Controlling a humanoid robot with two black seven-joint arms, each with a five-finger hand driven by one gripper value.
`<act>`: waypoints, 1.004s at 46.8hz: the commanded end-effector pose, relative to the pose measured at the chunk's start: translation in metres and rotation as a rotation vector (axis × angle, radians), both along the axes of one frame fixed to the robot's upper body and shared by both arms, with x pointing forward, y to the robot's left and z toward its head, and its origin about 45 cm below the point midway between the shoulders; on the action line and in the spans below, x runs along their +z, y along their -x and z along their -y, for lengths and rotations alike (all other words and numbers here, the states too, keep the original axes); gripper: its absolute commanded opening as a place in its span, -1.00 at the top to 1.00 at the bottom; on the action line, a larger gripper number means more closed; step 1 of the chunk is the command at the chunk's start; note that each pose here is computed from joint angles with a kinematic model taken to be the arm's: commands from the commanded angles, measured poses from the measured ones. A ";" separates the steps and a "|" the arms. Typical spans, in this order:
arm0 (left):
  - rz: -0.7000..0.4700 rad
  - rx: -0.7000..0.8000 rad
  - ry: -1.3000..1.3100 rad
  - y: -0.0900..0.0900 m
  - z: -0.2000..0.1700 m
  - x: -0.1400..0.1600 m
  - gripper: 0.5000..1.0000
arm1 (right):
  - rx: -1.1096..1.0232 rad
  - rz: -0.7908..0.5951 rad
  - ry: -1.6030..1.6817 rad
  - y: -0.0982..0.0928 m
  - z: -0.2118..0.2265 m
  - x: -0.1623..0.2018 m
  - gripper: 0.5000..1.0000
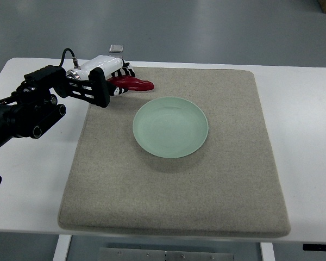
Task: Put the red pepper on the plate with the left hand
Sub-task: 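Carry the pepper with the left hand over the green plate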
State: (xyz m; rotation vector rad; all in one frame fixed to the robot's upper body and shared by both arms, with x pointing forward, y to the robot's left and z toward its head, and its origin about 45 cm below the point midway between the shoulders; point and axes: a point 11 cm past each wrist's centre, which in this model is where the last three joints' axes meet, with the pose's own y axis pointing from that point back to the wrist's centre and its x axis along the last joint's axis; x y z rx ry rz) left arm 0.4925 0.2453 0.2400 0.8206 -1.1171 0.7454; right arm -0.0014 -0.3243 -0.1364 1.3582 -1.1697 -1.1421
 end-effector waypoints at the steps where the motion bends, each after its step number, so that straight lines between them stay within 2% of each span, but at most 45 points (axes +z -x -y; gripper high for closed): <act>1: 0.020 -0.044 0.019 0.002 0.013 0.009 1.00 | 0.000 0.000 -0.001 0.000 0.000 0.000 -0.73; 14: 0.036 -0.263 0.081 0.027 0.081 0.031 1.00 | 0.000 0.000 -0.001 0.000 0.000 0.000 -0.73; 22: 0.007 -0.364 0.043 0.043 0.104 0.029 1.00 | 0.000 0.000 0.001 0.000 0.000 0.000 -0.73; 30: -0.018 -0.419 0.014 0.054 0.114 0.020 1.00 | 0.001 0.000 -0.001 0.000 0.000 0.000 -0.73; 47: -0.036 -0.464 -0.095 0.062 0.115 0.000 1.00 | 0.000 0.000 -0.001 0.000 0.000 0.000 -0.73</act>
